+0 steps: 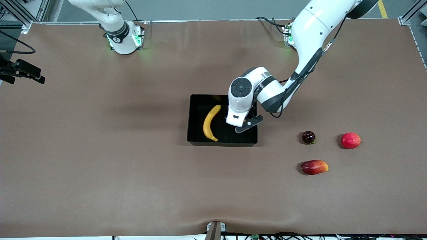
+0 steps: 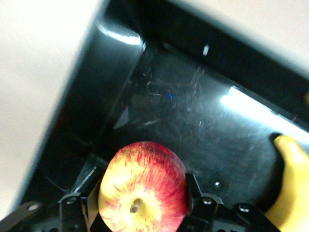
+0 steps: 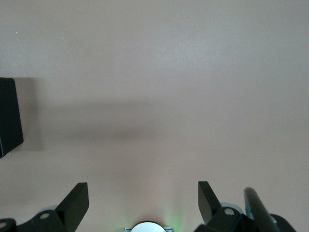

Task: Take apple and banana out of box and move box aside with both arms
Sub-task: 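Lift the red apple out and carry it beside the pomegranate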

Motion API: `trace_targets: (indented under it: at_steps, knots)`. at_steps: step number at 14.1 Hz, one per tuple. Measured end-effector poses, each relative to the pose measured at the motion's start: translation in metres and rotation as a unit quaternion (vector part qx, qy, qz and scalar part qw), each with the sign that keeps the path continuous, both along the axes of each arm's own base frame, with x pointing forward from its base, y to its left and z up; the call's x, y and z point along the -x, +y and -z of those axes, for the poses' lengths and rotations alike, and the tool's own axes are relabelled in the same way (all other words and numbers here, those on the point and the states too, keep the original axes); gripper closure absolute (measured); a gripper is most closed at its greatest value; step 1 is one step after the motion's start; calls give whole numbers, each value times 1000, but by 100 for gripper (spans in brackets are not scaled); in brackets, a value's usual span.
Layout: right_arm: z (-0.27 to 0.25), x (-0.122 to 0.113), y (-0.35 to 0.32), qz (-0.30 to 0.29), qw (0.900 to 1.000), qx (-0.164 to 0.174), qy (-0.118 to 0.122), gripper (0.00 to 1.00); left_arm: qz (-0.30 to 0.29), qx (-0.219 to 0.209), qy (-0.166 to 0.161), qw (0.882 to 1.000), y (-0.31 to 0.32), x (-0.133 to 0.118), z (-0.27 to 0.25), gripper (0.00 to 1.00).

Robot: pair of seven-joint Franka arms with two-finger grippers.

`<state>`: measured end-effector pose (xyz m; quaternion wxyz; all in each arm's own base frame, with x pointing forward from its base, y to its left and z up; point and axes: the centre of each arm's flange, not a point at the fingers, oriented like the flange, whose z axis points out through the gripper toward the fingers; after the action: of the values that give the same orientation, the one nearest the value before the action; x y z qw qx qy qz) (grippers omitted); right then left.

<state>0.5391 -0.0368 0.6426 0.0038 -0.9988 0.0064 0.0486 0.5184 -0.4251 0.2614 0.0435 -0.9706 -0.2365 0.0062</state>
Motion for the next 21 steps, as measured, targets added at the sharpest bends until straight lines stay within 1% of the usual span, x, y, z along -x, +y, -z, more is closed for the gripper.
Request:
trace_targets:
  at_steps: [2,4,6,8,10,13,15,19,21]
  knots:
    - [1,0,0,0,1000,0,0,0,-1,-18,-5,1000,1,-16,-46,29]
    - [1,-1,-1,1,1000,0,0,0,16,-32,-11,999,6,-28,-97,29]
    - [1,-1,-1,1,1000,0,1,0,43,-33,-24,998,17,-38,-142,29]
    - [2,-1,-2,2,1000,0,1,0,63,-32,-31,997,49,-55,-175,29]
    - [2,-1,-2,2,1000,0,1,0,78,-38,-18,996,93,-74,-187,29]
    - [2,-1,-2,2,1000,0,2,0,94,-44,3,995,145,-96,-186,29]
    - [2,-1,-2,1,1000,0,2,0,106,-44,10,993,178,-109,-188,29]
    - [3,-2,-3,2,1000,0,3,0,131,-43,29,990,261,-133,-191,29]
    - [3,-2,-3,3,1000,0,3,0,145,-40,42,988,301,-140,-188,29]
